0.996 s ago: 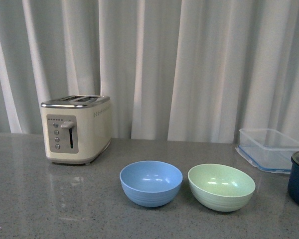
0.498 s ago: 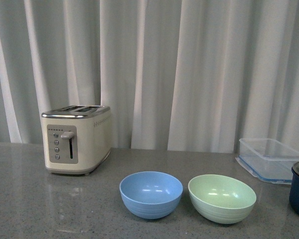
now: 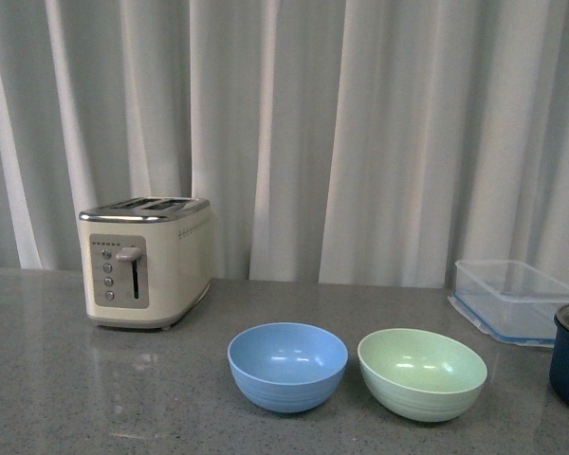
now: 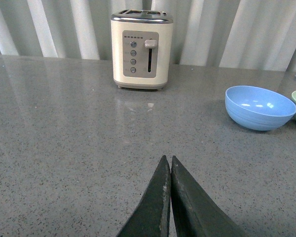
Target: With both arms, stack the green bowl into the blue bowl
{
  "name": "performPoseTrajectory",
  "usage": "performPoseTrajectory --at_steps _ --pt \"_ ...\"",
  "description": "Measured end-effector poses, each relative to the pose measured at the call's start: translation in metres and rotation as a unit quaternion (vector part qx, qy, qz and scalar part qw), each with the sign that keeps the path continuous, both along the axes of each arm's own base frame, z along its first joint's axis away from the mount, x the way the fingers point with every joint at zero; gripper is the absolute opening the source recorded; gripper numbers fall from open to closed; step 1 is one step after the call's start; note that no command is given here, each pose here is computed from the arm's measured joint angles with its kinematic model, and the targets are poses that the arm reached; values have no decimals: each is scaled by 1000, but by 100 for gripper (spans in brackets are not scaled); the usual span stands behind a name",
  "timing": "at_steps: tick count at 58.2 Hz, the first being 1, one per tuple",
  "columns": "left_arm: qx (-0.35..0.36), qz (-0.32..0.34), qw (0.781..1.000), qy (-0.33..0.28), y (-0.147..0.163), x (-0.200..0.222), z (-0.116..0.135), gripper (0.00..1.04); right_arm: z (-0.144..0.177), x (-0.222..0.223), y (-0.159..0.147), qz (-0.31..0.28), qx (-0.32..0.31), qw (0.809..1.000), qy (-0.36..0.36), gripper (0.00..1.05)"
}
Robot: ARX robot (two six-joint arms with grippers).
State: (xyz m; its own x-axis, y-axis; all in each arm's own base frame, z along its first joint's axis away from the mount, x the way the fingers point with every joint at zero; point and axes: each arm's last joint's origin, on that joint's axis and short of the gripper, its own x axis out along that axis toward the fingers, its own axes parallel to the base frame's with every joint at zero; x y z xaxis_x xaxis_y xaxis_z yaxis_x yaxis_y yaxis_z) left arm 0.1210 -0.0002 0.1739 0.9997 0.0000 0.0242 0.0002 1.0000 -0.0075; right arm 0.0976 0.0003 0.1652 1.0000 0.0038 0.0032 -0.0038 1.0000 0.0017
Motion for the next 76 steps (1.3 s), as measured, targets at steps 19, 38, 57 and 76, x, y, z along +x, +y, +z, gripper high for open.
performPoseTrajectory --at_steps 19,38,57,76 --pt "0 0 1000 0 0 -8 0 4 0 0 0 0 0 1000 0 95" --pt "0 0 1000 8 0 -17 -3 4 0 0 0 0 0 1000 0 95" --pt "0 0 1000 3 0 -24 -3 16 0 0 0 0 0 1000 0 95" --pt "0 0 1000 3 0 -24 -3 78 0 0 0 0 0 1000 0 95"
